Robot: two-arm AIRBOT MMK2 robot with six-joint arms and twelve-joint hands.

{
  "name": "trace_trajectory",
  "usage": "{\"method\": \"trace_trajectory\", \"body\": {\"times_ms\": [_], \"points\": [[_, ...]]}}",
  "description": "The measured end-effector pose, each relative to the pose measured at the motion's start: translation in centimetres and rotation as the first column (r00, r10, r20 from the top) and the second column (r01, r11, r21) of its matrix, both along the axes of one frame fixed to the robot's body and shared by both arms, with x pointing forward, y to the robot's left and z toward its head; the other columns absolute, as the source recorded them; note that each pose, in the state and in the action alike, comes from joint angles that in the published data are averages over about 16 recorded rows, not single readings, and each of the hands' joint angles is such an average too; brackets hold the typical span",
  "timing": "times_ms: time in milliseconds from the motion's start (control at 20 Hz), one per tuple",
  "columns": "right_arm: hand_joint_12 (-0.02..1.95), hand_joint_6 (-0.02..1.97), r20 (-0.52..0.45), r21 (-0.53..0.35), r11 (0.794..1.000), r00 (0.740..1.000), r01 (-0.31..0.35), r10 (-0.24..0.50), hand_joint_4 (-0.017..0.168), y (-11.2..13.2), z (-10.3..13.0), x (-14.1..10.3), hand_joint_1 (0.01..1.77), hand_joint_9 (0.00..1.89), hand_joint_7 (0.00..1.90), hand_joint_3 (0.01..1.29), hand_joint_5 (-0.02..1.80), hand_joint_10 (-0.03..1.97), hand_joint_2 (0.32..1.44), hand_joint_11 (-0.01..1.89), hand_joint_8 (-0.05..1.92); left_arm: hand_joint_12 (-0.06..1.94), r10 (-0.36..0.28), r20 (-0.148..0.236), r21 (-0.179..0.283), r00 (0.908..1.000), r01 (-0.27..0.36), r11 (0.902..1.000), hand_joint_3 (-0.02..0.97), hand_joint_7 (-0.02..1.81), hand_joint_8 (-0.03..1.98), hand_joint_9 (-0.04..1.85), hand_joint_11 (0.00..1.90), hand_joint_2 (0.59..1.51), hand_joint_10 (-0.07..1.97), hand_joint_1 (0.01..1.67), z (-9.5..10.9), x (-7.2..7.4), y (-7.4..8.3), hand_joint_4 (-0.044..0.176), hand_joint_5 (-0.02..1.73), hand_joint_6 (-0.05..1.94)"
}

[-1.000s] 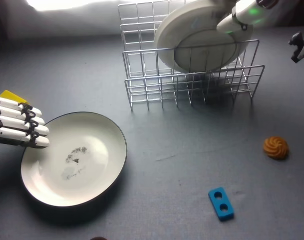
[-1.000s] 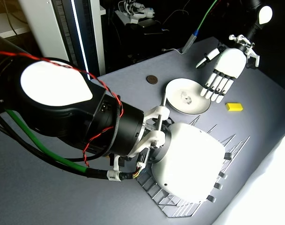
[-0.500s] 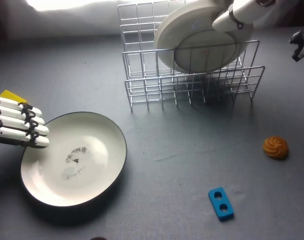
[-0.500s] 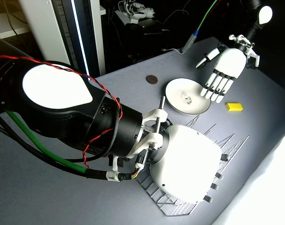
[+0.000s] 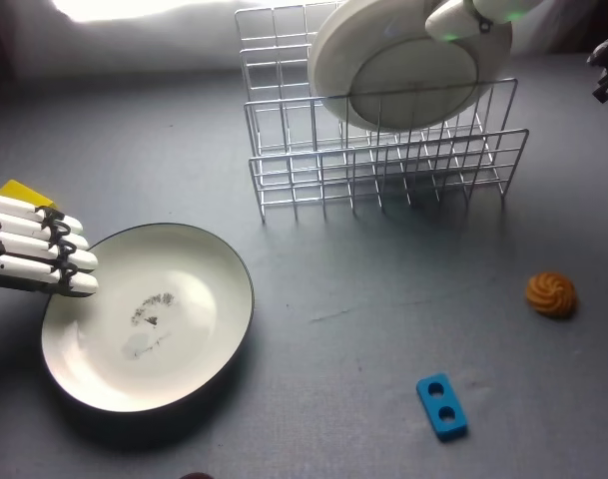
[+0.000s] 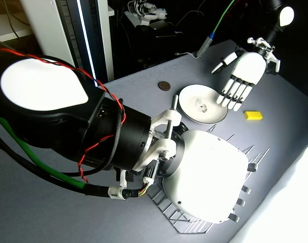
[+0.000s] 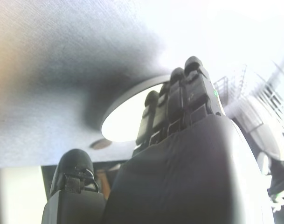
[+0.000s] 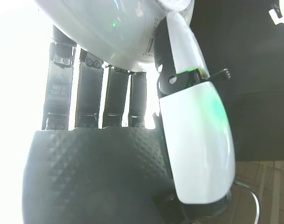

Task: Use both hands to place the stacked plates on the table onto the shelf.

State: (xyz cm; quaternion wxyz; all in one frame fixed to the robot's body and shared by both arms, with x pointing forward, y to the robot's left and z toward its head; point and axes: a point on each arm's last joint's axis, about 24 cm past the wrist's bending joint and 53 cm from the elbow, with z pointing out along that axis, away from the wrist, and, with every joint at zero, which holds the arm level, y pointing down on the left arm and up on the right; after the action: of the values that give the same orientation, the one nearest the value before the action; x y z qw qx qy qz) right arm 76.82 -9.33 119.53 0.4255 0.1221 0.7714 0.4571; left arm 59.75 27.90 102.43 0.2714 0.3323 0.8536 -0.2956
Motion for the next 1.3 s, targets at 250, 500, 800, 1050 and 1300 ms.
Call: {"method": "trace_trajectory", "body": {"times_ms": [250,500,800,1050,1300], "points": [[1.16,1.09,-0.01,-0.009,1.0,1.0,0.004,-0.004,-0.007,-0.2,-0.7,-0.1,1.15,1.08,1.07,0.01,0.82,0.08,1.14,0.68,0.04,0.01,0.001,-0.001,0.001,1.0,-0.001,1.0,0.022,0.01,-0.01,0.02,0.02,1.162,0.02,0.02,0.0,0.0,0.0,0.0,0.02,0.02],[1.21,0.87,-0.022,-0.018,1.0,1.0,0.008,-0.008,-0.006,-0.3,-1.5,-0.2,1.14,1.06,1.03,0.01,0.79,0.07,1.12,0.61,0.03,0.01,0.001,-0.001,0.001,1.0,-0.001,1.0,0.022,0.01,-0.01,0.03,0.02,1.162,0.02,0.02,0.0,0.0,0.0,0.0,0.02,0.02],[1.27,0.51,-0.026,-0.015,1.0,1.0,0.005,-0.006,-0.004,-0.3,-1.6,-0.2,1.13,0.97,0.92,0.01,0.72,0.06,1.1,0.46,0.03,0.01,0.001,-0.001,0.001,1.0,-0.001,1.0,0.022,0.01,-0.01,0.03,0.02,1.163,0.02,0.01,0.0,0.0,0.0,0.0,0.02,0.02],[1.29,0.19,-0.012,-0.005,1.0,1.0,-0.001,0.001,-0.003,-0.5,-0.6,-0.3,1.1,0.87,0.82,0.01,0.68,0.04,1.08,0.34,0.03,0.01,0.001,-0.001,0.001,1.0,-0.001,1.0,0.022,0.01,-0.01,0.04,0.02,1.163,0.02,0.02,0.0,0.0,0.0,0.0,0.02,0.02],[1.3,0.09,0.054,-0.023,0.999,0.998,-0.028,0.03,-0.003,-0.8,1.8,-1.0,1.08,0.79,0.74,0.01,0.66,0.03,1.08,0.26,0.03,0.01,0.001,-0.002,0.001,1.0,-0.001,1.0,0.022,0.01,-0.01,0.04,0.02,1.163,0.02,0.01,0.0,0.0,0.0,0.0,0.02,0.02]]}}
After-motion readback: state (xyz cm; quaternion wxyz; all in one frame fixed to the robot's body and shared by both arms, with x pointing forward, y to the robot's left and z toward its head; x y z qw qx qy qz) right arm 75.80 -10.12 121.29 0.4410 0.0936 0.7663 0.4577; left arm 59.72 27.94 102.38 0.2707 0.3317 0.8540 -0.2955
